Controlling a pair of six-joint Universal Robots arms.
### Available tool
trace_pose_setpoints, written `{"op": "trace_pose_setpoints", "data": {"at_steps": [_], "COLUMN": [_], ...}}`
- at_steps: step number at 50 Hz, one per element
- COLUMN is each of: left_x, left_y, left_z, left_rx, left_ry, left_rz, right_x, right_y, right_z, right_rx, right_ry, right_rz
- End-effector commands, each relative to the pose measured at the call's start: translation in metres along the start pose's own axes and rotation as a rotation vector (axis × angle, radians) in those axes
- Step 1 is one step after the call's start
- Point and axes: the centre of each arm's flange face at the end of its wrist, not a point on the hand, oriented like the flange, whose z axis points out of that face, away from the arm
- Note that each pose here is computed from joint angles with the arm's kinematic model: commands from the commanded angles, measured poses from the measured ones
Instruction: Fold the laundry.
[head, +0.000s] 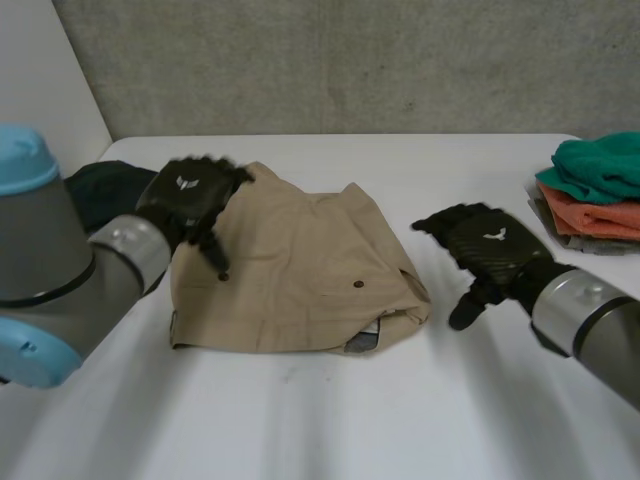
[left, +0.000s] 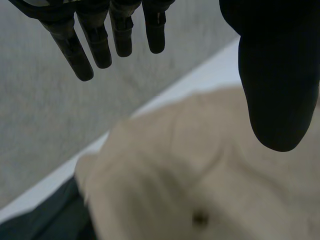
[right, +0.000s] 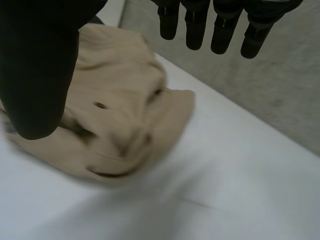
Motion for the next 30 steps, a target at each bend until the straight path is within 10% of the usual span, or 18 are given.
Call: {"op": "trace_pose_setpoints", "data": {"at_steps": [1,30], "left_x": [-0.022,0.009], "left_y": [0.055,0.099], "left_z": [-0.005,0.002], "left_rx": [-0.179,-0.22], "left_ry": [-0.035,0.043], "left_rz": [0.17,0.288], "right_x": [-0.04,-0.061], "right_y": [0.011,0.039], "right_z": [0.02,0.071], "right_rx": [0.02,0.01], "right_ry": [-0.114,-0.038], "right_rz": [0.021,-0.191]}}
